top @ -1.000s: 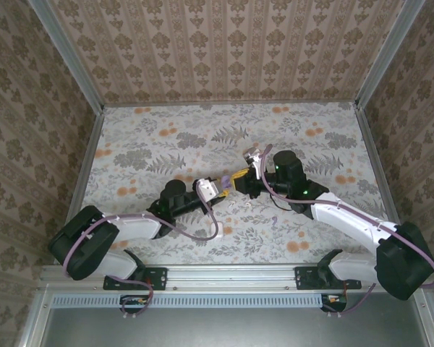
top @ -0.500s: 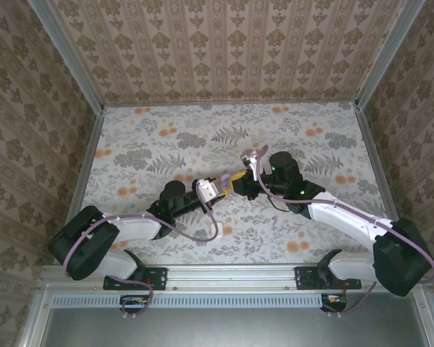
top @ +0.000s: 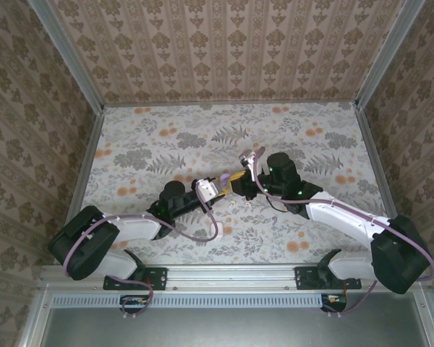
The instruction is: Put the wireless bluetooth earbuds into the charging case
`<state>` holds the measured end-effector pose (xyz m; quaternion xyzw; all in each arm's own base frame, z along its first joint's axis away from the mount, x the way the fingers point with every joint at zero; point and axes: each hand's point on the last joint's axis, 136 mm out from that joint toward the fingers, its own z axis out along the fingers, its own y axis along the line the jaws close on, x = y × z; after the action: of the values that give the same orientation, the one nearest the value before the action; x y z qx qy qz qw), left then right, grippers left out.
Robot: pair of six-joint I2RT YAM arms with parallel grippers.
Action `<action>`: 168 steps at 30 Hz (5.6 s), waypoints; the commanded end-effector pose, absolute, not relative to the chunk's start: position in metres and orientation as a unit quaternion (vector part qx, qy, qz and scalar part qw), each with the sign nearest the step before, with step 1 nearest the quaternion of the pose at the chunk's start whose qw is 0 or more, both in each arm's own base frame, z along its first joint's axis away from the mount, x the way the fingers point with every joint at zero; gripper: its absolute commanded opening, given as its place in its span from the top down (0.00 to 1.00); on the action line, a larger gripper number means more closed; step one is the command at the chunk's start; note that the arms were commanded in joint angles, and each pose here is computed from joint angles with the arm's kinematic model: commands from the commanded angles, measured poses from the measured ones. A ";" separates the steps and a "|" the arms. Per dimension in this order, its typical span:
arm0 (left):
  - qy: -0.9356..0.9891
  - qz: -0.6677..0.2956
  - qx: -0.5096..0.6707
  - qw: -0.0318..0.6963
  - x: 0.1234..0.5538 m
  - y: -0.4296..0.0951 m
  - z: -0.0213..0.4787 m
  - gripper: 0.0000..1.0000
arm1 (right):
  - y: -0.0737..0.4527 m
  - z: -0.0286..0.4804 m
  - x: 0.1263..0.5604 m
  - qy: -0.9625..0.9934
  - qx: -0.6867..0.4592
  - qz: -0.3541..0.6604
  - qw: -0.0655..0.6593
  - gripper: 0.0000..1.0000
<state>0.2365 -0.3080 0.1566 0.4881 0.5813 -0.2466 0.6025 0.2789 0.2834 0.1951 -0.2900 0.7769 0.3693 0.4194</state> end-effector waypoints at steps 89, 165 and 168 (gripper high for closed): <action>0.552 -0.267 0.389 0.687 0.246 -0.303 0.213 0.90 | 0.282 0.172 0.310 0.866 -0.111 0.206 0.442 0.85; 0.569 -0.291 0.349 0.685 0.254 -0.300 0.213 0.91 | 0.280 0.143 0.312 0.883 -0.073 0.210 0.414 0.81; 0.570 -0.290 0.349 0.686 0.254 -0.300 0.212 0.90 | 0.279 0.143 0.312 0.883 -0.073 0.212 0.412 0.80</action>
<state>0.2542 -0.2987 0.1546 0.3841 0.6358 -0.2621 0.6161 0.3157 0.3013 0.1903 -0.0795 0.8431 0.2724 0.4568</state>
